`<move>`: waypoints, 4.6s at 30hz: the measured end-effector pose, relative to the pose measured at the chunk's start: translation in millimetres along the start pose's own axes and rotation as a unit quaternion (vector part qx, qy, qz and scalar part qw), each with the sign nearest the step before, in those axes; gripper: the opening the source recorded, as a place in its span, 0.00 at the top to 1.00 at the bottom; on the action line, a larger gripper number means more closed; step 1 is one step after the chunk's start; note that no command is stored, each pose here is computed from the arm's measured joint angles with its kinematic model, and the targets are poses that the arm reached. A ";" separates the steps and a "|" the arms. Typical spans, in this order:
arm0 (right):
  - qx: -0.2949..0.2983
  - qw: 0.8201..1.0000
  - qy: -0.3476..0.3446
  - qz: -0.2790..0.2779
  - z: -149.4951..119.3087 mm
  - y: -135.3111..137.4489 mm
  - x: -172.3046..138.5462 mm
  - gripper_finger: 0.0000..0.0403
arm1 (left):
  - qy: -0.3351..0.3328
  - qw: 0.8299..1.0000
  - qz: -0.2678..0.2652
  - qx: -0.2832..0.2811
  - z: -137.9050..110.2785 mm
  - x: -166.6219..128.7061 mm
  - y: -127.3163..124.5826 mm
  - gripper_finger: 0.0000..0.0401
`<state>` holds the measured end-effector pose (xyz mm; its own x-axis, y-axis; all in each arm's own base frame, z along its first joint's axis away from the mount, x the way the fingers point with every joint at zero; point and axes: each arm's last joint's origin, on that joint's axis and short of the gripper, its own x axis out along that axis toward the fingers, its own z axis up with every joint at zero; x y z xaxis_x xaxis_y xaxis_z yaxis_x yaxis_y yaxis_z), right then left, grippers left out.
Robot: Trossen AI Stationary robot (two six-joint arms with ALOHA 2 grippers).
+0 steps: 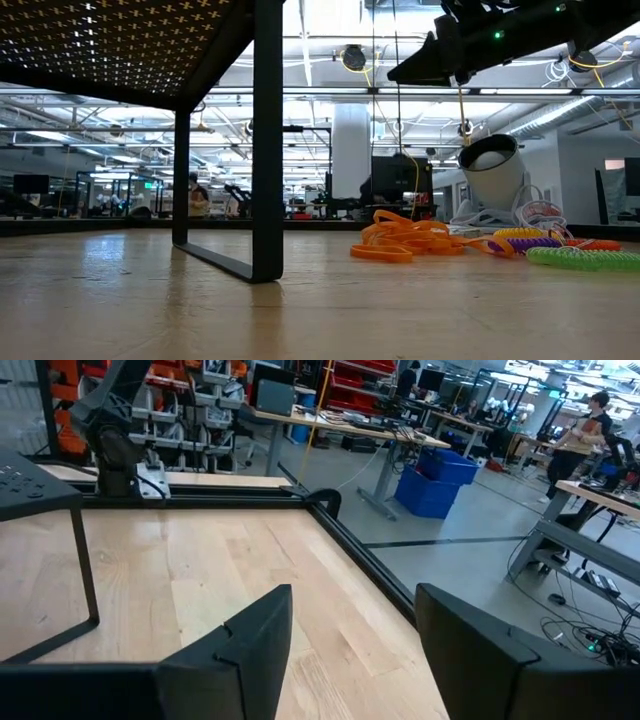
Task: Pick & Place Office Desk Supplies
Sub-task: Adjust the yellow bins on the shelf, then put the crayon box into the left yellow bin on the shelf
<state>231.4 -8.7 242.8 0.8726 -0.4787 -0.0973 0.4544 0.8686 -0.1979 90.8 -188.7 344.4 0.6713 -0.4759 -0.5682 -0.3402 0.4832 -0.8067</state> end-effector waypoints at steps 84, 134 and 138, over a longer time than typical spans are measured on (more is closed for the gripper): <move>0.032 0.996 0.045 0.069 -11.4 -6.7 5.6 0.50 | -0.289 0.812 0.137 0.488 158.1 -54.9 26.4 0.46; 0.123 0.841 0.514 0.115 -77.5 59.8 23.3 0.50 | -0.406 0.826 0.086 0.382 149.5 -33.9 178.9 0.46; 0.103 0.849 0.510 0.090 -81.3 51.2 26.2 0.50 | -0.406 0.826 0.086 0.381 149.5 -33.9 178.9 0.46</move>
<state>262.9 12.8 150.9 0.3690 -0.1072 -0.9232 0.4437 0.8931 0.0736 105.6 23.8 243.6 0.9818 0.1492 -0.1173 -0.1715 0.9620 -0.2125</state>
